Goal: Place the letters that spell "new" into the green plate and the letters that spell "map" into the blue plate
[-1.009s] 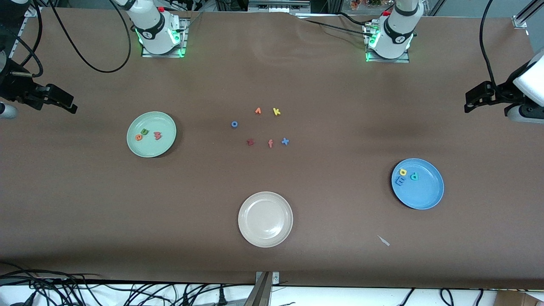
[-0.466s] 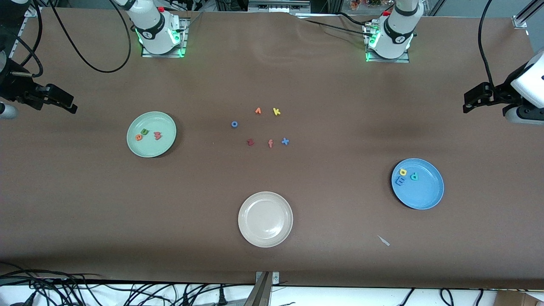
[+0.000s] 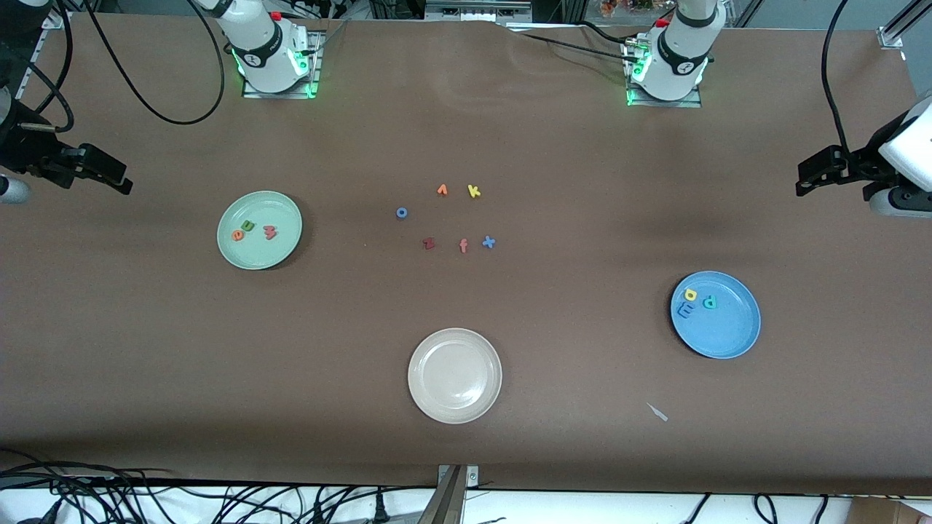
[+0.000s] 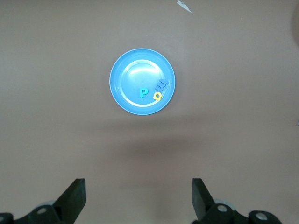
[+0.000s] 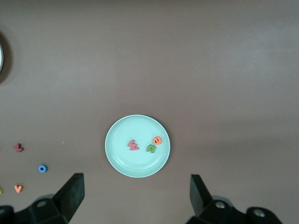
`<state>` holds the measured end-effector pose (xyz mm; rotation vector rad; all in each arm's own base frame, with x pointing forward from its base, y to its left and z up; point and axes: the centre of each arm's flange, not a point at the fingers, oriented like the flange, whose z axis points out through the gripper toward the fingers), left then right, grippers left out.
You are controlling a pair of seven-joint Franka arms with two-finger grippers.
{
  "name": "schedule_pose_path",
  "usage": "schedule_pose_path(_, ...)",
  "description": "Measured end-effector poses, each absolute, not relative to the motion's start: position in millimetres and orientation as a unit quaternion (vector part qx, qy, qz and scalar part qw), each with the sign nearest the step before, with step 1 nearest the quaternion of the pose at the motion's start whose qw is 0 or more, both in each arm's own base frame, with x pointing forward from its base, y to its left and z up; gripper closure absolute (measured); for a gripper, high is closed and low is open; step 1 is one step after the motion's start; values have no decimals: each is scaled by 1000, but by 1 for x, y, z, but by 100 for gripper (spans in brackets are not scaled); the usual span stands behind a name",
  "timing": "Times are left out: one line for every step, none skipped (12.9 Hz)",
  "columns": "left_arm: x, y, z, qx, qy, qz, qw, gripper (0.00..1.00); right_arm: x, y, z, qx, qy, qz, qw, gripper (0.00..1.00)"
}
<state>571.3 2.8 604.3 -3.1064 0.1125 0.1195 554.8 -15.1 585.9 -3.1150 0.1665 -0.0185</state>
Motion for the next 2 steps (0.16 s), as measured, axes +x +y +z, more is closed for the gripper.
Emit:
schedule_pose_path(571,3,604,-998,36,39,15,0,555,-15,586,-999,53,-6,11,0)
schedule_pose_path(571,2,604,-998,37,39,15,0,555,-14,586,-999,53,-6,11,0)
